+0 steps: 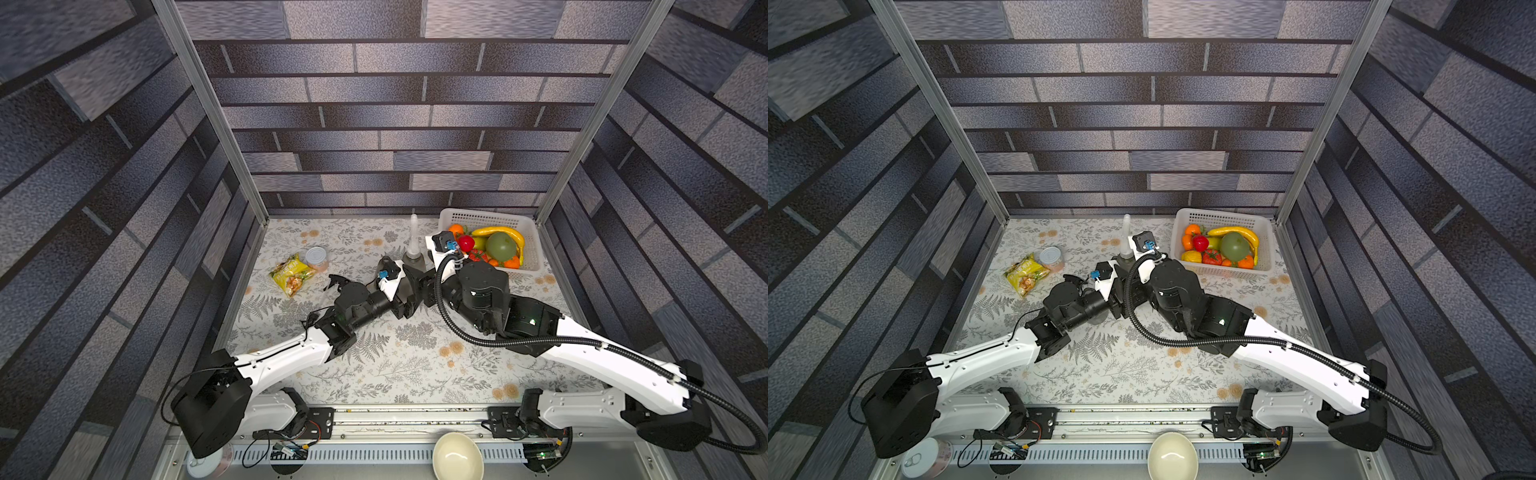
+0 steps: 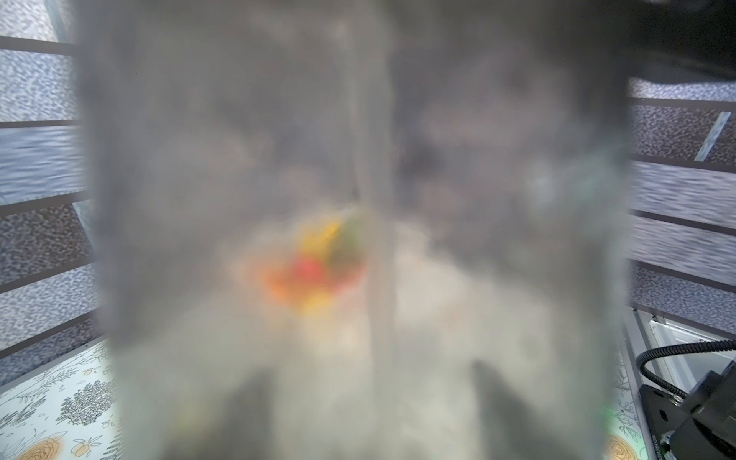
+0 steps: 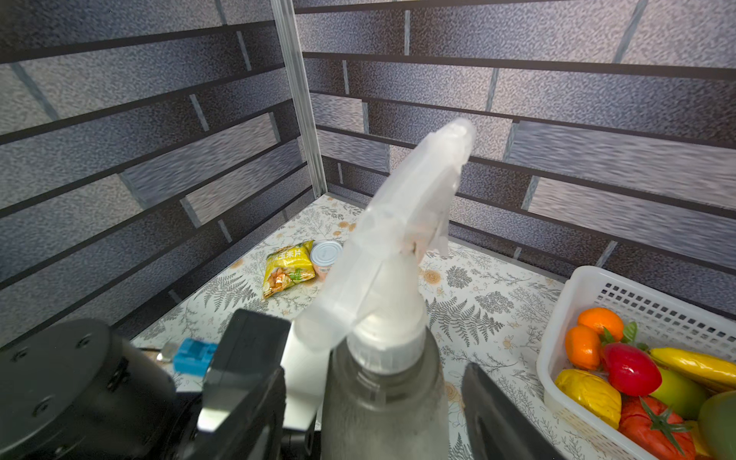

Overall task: Attach spray nozzles to spray bottles
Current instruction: Screw the spray nozzle on the spray bottle.

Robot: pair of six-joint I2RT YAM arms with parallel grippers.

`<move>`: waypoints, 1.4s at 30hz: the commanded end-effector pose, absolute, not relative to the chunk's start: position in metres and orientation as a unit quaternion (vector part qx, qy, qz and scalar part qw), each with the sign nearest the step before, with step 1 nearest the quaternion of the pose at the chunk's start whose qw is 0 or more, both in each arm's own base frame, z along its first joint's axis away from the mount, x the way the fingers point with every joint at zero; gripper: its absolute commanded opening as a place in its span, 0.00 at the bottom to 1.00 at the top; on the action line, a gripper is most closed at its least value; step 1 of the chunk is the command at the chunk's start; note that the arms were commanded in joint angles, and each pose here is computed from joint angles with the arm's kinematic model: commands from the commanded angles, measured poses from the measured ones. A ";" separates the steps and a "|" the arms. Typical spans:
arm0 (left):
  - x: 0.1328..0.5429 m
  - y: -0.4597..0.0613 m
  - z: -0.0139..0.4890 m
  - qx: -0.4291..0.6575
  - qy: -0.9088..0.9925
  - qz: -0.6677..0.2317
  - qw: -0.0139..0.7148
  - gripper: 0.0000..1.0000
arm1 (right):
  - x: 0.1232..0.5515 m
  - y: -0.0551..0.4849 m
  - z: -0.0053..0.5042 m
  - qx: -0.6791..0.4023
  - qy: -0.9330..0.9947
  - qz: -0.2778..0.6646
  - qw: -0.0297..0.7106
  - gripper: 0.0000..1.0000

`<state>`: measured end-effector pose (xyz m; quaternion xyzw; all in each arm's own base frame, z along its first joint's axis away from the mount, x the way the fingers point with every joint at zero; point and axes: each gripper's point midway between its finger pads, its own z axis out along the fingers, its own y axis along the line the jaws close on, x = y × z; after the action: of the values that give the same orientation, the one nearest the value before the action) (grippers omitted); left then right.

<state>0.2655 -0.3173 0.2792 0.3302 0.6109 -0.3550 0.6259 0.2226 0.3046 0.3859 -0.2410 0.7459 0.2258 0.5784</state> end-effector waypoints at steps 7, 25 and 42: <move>0.251 -0.317 0.301 0.352 0.579 -0.376 0.632 0.79 | 0.192 0.275 0.364 -0.338 0.719 0.315 0.519 0.65; 0.228 -0.325 0.309 0.384 0.567 -0.410 0.603 0.79 | 0.210 0.286 0.427 -0.397 0.624 0.483 0.469 0.62; 0.228 -0.330 0.314 0.388 0.561 -0.413 0.603 0.79 | 0.229 0.297 0.409 -0.381 0.647 0.484 0.450 0.39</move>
<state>0.2331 -0.3260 0.2866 0.3833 0.5922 -0.4016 0.5840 0.2295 0.2969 0.4004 -0.3800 0.6574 0.4779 0.4416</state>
